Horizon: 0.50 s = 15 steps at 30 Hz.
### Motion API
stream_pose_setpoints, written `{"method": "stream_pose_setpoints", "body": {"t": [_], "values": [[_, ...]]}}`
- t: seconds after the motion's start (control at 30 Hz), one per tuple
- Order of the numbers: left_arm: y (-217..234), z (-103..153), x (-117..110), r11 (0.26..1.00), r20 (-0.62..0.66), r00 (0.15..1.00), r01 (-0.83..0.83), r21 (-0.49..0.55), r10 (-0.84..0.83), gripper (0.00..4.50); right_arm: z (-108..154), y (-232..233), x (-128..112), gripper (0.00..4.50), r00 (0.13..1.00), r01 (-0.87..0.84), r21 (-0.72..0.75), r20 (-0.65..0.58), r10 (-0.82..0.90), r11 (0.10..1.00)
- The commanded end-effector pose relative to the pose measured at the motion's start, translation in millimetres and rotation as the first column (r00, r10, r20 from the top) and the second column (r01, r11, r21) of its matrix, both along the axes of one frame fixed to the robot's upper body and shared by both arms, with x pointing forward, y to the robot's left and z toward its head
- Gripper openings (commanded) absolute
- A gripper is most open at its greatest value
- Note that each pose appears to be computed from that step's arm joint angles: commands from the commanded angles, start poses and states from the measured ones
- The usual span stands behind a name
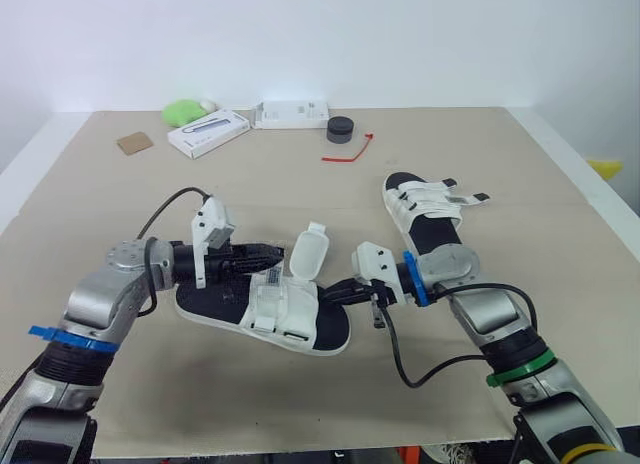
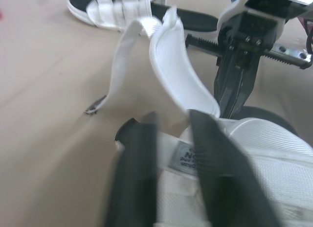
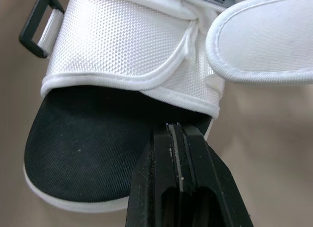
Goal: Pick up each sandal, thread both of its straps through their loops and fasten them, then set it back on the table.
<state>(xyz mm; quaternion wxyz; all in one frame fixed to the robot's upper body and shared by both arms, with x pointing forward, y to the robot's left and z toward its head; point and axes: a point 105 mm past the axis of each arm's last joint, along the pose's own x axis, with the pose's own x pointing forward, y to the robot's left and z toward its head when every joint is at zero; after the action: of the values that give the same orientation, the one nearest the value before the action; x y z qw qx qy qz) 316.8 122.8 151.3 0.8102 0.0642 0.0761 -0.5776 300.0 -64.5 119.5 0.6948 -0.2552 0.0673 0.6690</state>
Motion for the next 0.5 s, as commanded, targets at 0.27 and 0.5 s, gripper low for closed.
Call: {"method": "stream_pose_setpoints", "body": {"t": [0.27, 0.5], "values": [[3.3, -14.5, 13.7, 0.994, -0.070, 0.996, 0.066, 0.087, -0.060, 0.08, 37.1, 17.7, 0.1, 0.00, 0.999, -0.006, 0.162, 0.033, 0.001, 0.987], [4.0, -19.6, 17.1, 0.989, -0.066, 0.996, 0.074, 0.127, -0.066, 0.08, 38.9, 25.3, 3.2, 0.00, 1.000, 0.017, 0.193, 0.018, -0.021, 0.981]]}}
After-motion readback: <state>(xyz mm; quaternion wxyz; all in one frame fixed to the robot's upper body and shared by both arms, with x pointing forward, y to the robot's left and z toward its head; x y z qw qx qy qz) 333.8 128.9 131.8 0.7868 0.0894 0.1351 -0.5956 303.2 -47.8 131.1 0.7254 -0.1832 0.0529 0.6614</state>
